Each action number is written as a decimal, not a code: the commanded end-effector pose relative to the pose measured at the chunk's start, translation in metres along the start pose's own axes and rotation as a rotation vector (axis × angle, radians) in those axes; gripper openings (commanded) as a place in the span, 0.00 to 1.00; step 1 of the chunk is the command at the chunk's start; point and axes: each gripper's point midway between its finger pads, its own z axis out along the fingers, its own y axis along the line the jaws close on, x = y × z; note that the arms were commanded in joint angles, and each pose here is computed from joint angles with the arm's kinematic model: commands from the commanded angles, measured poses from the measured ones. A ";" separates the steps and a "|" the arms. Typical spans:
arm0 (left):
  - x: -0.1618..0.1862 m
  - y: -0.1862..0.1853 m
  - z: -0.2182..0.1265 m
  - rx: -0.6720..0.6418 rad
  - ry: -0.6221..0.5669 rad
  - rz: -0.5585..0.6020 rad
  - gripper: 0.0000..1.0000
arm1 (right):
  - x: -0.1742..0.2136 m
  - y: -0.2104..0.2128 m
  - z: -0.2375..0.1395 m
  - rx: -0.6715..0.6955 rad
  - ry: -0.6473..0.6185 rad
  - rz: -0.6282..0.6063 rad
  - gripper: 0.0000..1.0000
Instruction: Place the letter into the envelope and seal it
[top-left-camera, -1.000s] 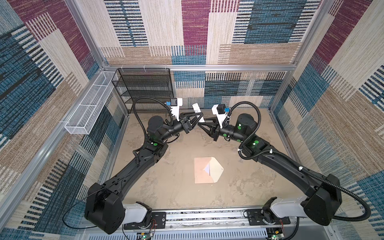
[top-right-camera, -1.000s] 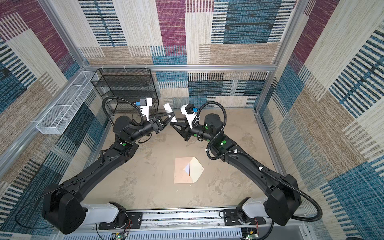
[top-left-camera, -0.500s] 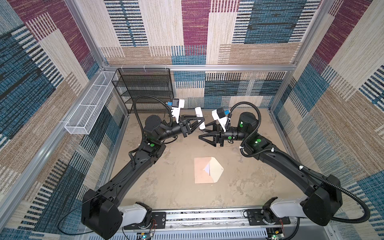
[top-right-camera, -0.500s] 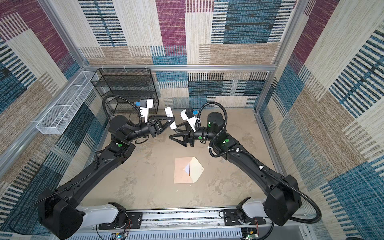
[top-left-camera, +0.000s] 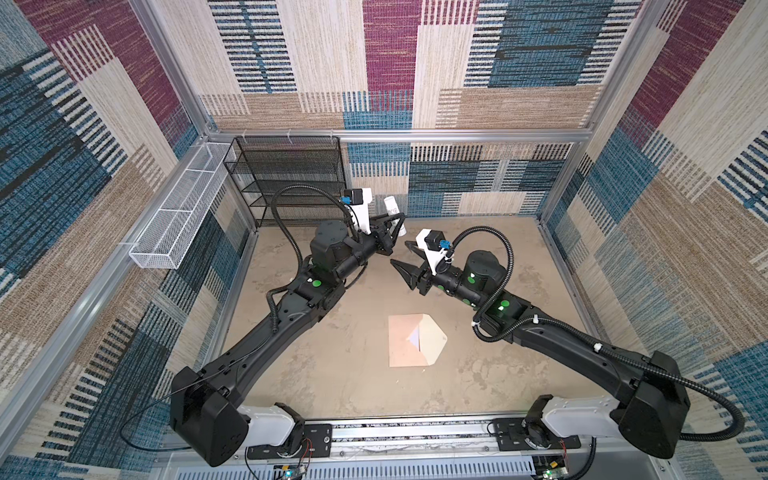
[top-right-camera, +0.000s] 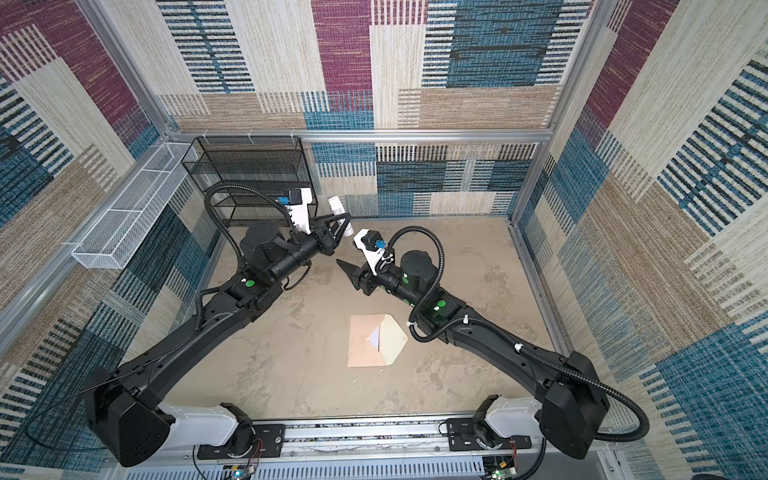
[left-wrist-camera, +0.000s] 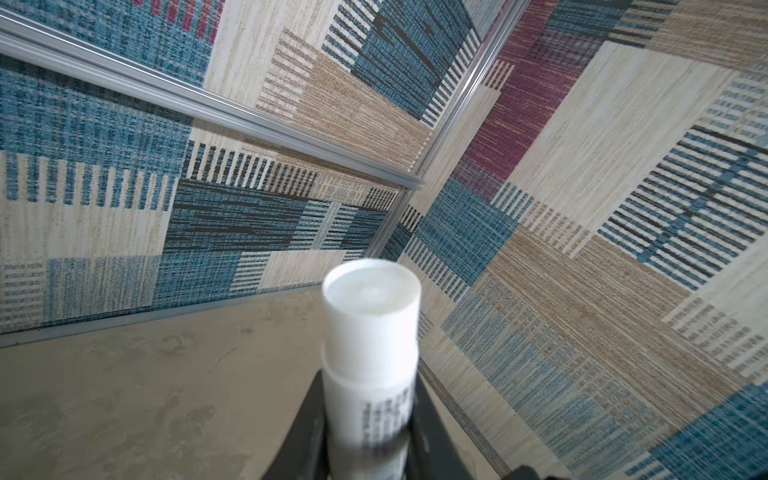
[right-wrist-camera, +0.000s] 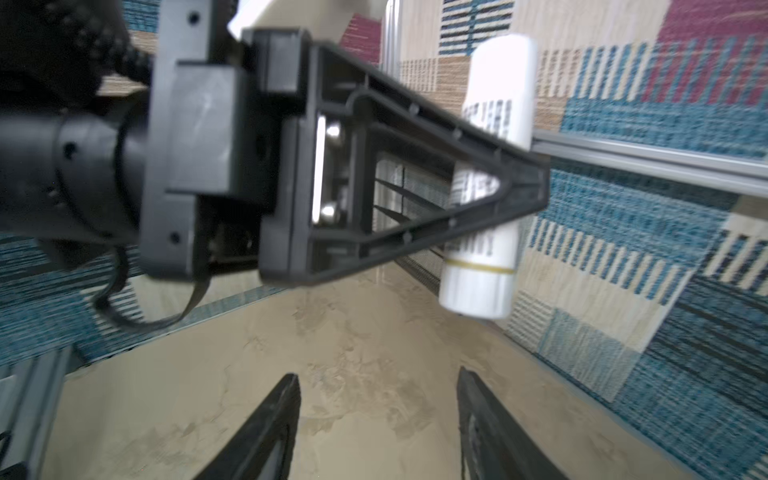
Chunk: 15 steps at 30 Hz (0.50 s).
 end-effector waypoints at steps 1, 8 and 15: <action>-0.007 0.009 0.004 -0.093 -0.050 0.035 0.00 | -0.024 -0.037 0.001 0.239 -0.086 -0.058 0.63; -0.004 0.004 0.008 -0.088 -0.049 0.031 0.00 | -0.019 -0.045 0.011 0.282 -0.057 -0.046 0.59; -0.001 0.003 0.009 -0.087 -0.041 0.026 0.00 | -0.017 -0.042 0.021 0.259 -0.035 -0.071 0.51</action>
